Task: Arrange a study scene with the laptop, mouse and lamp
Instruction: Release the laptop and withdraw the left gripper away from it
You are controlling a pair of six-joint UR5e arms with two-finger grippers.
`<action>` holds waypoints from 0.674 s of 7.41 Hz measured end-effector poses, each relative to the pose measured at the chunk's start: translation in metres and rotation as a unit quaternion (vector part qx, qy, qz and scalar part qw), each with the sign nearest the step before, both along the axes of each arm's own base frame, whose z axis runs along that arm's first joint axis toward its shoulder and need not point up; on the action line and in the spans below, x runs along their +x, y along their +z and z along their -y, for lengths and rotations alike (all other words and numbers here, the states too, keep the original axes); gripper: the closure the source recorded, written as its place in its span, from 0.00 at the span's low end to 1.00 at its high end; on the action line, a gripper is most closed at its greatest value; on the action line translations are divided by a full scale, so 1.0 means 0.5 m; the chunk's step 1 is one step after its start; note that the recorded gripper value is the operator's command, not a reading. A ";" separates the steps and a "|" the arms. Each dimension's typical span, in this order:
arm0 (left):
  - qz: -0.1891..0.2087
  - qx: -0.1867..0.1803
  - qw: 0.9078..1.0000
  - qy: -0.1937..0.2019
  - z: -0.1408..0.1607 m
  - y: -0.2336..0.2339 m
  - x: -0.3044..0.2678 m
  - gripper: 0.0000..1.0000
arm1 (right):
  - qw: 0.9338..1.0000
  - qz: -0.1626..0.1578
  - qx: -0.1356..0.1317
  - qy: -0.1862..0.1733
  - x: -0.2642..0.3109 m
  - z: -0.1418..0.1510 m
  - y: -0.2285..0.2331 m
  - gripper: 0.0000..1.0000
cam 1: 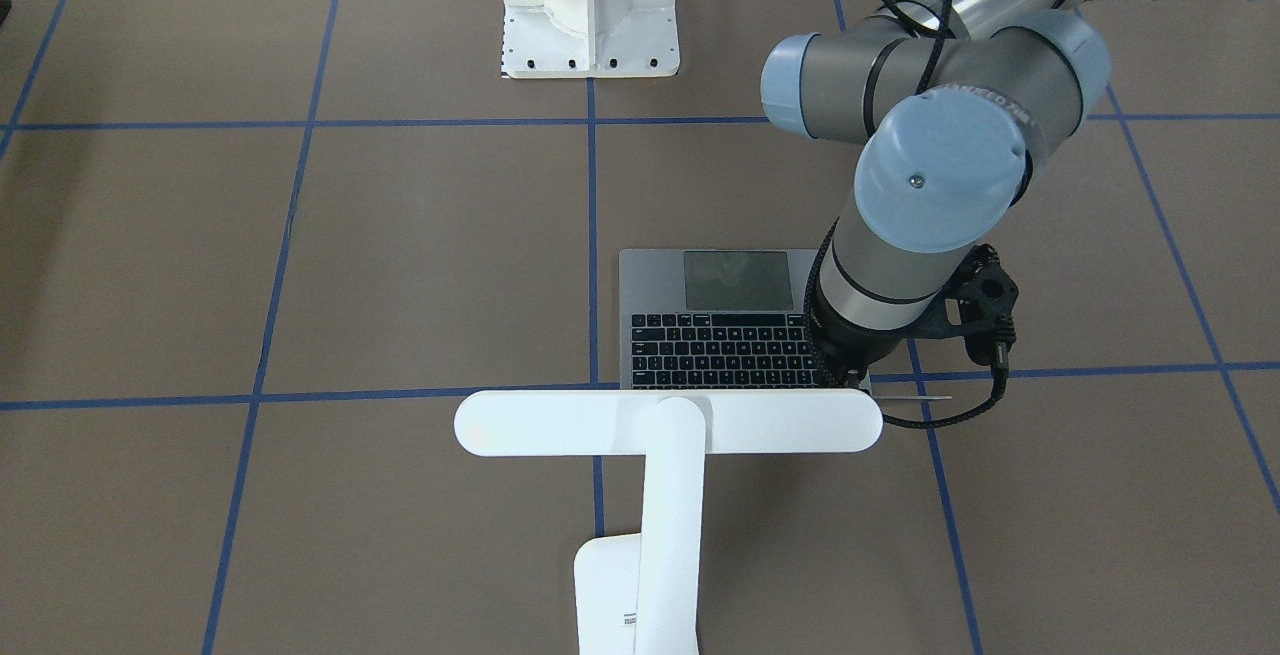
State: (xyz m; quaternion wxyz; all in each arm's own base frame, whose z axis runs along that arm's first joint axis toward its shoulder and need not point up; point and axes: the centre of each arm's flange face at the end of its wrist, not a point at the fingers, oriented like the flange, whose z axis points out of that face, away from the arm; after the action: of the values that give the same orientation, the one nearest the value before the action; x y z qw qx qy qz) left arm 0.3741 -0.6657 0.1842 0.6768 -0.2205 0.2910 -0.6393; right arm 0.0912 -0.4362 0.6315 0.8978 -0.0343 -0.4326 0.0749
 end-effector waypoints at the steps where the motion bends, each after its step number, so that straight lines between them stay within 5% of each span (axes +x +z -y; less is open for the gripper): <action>1: -0.003 0.005 1.000 -0.008 0.006 -0.005 -0.029 0.01 | 1.000 -0.003 0.008 -0.001 0.000 0.011 -0.012 0.01; 3: -0.008 0.024 1.000 -0.016 -0.013 0.005 -0.095 0.01 | 1.000 -0.005 0.016 -0.001 0.000 0.041 -0.034 0.01; 5: 0.001 0.085 0.996 0.022 -0.072 0.055 -0.156 0.01 | 1.000 -0.009 0.001 0.013 0.000 0.050 -0.038 0.01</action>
State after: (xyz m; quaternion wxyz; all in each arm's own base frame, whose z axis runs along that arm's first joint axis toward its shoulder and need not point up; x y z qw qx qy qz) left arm 0.2962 -0.6296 0.2117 0.7074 -0.1680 0.3390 -0.5970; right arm 0.0912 -0.4612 0.6127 0.9006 -0.0271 -0.4250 0.0869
